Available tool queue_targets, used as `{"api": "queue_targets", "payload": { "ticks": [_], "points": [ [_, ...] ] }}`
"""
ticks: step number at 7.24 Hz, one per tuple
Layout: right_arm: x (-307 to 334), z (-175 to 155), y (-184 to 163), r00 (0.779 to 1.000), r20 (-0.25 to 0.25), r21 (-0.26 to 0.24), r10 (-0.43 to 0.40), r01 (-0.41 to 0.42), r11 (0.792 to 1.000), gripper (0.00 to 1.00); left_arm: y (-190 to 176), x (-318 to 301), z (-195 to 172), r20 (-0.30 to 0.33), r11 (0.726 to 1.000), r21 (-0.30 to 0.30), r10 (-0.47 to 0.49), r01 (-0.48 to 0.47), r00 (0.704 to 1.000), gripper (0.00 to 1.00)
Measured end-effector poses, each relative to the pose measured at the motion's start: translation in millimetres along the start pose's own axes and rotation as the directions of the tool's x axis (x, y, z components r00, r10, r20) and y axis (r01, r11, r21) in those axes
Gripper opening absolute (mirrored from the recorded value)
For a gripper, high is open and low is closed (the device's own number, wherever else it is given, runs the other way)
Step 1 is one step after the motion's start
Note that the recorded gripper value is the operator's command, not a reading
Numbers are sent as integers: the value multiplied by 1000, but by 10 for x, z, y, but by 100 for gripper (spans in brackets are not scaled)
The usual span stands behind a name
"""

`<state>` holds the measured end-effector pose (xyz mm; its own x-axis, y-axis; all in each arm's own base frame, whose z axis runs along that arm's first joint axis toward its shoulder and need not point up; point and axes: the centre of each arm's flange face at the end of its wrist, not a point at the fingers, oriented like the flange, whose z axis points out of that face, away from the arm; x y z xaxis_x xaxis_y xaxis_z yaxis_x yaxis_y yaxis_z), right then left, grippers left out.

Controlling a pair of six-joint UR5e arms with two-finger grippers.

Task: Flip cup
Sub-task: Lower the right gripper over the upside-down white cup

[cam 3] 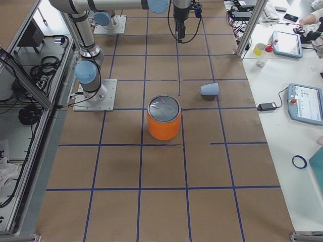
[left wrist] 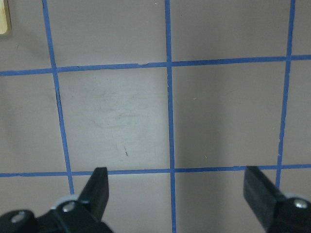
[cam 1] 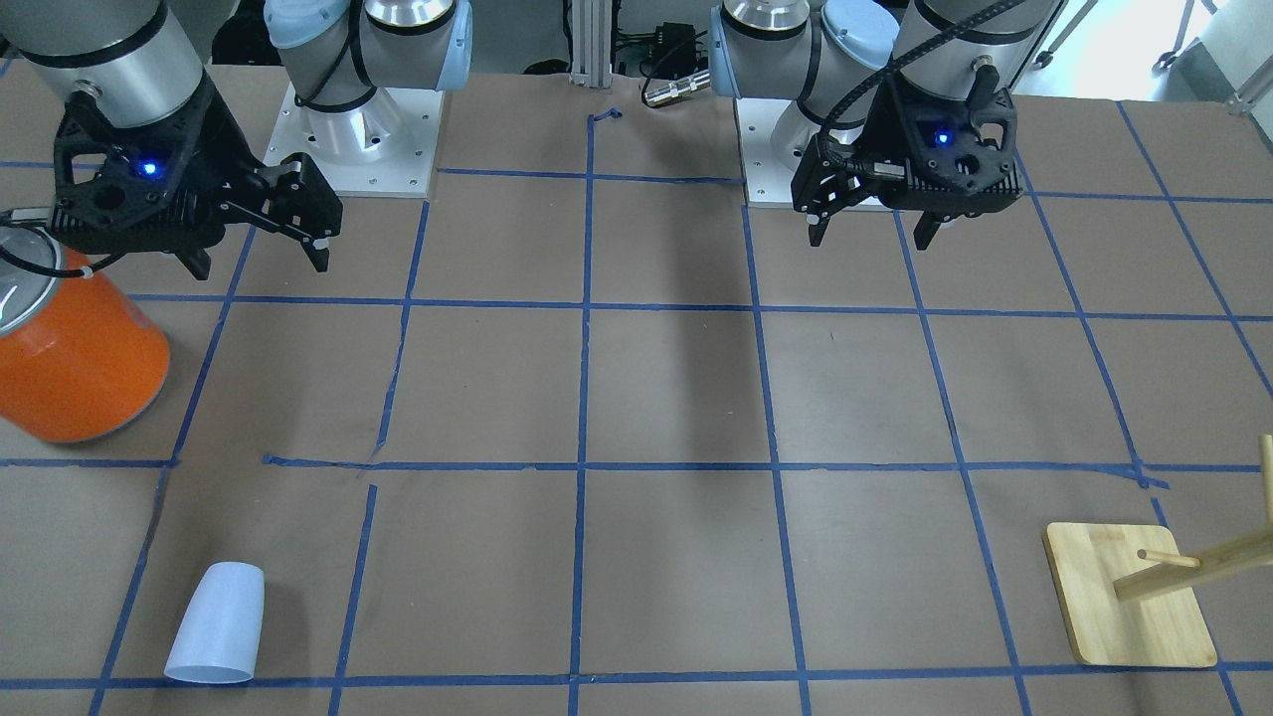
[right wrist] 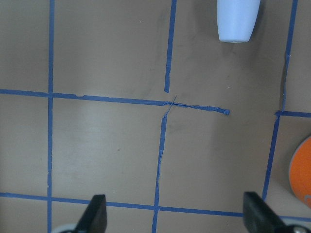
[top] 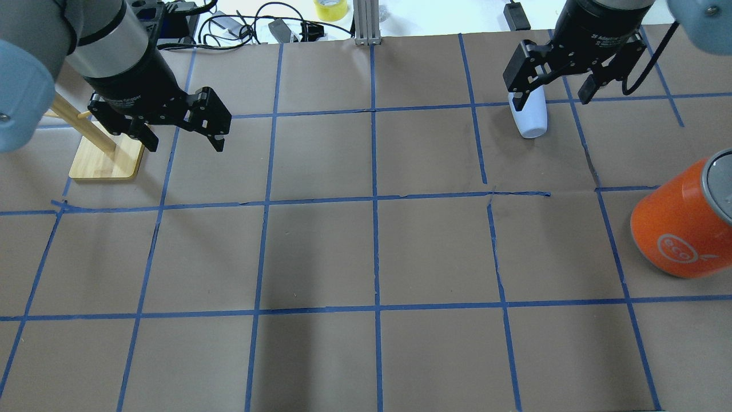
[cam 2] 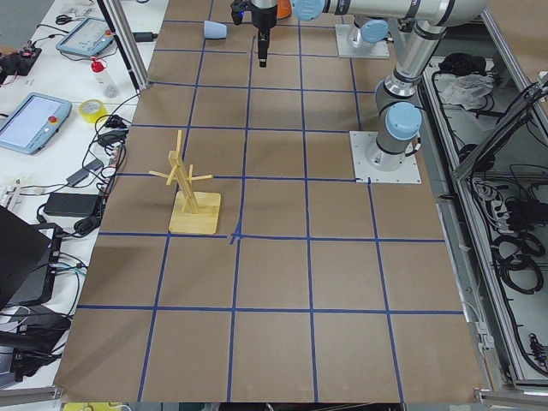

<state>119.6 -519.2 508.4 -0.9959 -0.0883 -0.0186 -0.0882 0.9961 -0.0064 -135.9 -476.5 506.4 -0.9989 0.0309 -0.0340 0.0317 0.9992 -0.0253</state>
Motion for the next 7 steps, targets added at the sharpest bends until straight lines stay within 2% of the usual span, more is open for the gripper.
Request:
{"api": "queue_targets", "payload": {
  "ticks": [4,6,7],
  "points": [
    [4,-2,13,1000,-5,-4,1,-1,1000,100,34,51,-309,-6,998,57,37,-37,999,100],
    [15,35,24,1000,-15,-20,2,-2,1000,100,115,61,-397,-6,997,58,44,-44,999,100],
    [37,68,28,999,-37,-26,3,-4,1000,100,135,63,-386,-8,998,50,45,-44,999,100]
  ]
}}
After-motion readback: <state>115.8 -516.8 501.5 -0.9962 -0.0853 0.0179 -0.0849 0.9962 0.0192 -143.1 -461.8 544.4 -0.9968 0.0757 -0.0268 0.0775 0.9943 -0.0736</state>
